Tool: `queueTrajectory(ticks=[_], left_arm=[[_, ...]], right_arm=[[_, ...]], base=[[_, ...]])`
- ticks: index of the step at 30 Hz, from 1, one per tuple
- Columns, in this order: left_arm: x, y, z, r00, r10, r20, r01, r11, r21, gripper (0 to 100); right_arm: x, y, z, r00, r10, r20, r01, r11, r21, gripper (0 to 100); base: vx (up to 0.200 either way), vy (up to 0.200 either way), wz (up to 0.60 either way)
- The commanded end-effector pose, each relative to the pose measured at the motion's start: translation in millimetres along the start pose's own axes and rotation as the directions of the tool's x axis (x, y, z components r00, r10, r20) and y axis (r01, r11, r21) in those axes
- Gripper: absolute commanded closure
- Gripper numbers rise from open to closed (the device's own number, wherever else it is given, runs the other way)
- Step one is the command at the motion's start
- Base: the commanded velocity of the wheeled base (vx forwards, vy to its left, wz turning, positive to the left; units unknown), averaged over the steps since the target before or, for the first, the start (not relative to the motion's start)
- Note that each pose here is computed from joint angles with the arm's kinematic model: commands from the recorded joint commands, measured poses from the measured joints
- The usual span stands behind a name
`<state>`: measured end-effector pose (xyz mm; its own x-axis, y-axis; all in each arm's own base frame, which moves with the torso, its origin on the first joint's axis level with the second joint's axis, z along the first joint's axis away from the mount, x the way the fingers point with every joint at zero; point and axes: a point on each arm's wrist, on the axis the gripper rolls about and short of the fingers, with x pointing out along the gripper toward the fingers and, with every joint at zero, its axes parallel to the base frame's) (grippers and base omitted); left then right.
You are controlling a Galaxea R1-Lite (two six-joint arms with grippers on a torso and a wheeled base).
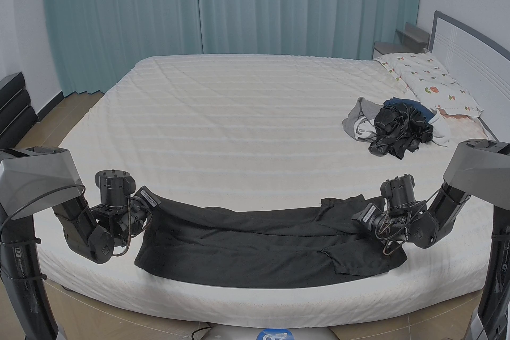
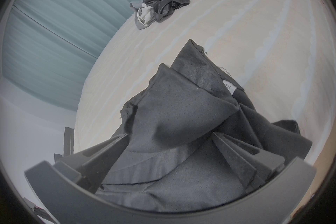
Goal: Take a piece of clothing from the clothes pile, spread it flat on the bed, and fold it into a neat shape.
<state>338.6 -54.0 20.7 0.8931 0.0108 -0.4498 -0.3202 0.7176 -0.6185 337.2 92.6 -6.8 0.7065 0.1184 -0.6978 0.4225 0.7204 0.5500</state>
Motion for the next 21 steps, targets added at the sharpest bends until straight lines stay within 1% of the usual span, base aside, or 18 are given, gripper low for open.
queueTrajectory(ticks=[1,4,6,8,10,11,14,15,16,20,21], left_arm=[[0.4,0.5,-0.5,1.000,0.003,-0.001,-0.003,1.000,0.002,100],[0.6,0.2,-0.3,1.000,0.001,0.000,-0.001,1.000,0.005,100],[1.2,-0.2,-0.1,1.000,-0.001,0.002,0.001,1.000,0.006,100],[3.1,-1.4,1.3,1.000,-0.005,0.008,0.005,1.000,0.006,100],[3.1,-1.4,1.3,1.000,-0.005,0.008,0.005,1.000,0.006,100],[7.1,-6.2,5.4,0.999,-0.024,0.027,0.024,1.000,0.001,100],[11.2,-12.8,11.2,0.997,-0.049,0.053,0.049,0.999,-0.003,100],[11.5,-13.5,11.7,0.997,-0.051,0.055,0.051,0.999,-0.003,100],[15.4,-14.3,11.7,0.997,-0.056,0.060,0.057,0.998,-0.006,100],[22.6,-12.3,11.4,0.995,-0.066,0.076,0.067,0.998,-0.012,100],[26.0,-11.4,12.3,0.992,-0.078,0.096,0.080,0.997,-0.018,100]], right_arm=[[-0.9,0.2,-1.2,1.000,0.000,-0.001,0.000,1.000,-0.004,100],[-0.9,0.0,4.1,1.000,0.001,0.015,-0.001,1.000,0.002,100],[-4.5,-1.4,16.7,0.999,0.007,0.045,-0.008,1.000,0.020,100],[-9.4,4.1,25.8,0.997,0.034,0.068,-0.036,0.999,0.027,100],[-9.4,4.1,25.8,0.997,0.034,0.068,-0.036,0.999,0.027,100],[-12.5,7.8,32.7,0.995,0.057,0.085,-0.060,0.998,0.033,100],[-12.3,16.3,39.4,0.989,0.094,0.115,-0.098,0.995,0.034,100],[-12.3,17.1,40.0,0.988,0.098,0.117,-0.102,0.994,0.035,100],[-10.5,25.5,47.2,0.981,0.129,0.144,-0.136,0.990,0.040,100],[-7.3,34.5,54.9,0.973,0.159,0.170,-0.169,0.985,0.040,100],[-5.6,38.6,57.2,0.969,0.172,0.178,-0.182,0.982,0.043,100]], base=[[0.000,0.000,0.00],[0.000,0.000,0.00],[0.000,0.000,0.00],[0.000,0.000,0.00],[0.000,0.000,0.00],[0.000,0.000,0.00],[0.000,0.000,0.00],[0.000,0.000,0.00],[0.000,0.000,0.00],[0.000,0.000,0.00],[0.000,0.000,0.00]])
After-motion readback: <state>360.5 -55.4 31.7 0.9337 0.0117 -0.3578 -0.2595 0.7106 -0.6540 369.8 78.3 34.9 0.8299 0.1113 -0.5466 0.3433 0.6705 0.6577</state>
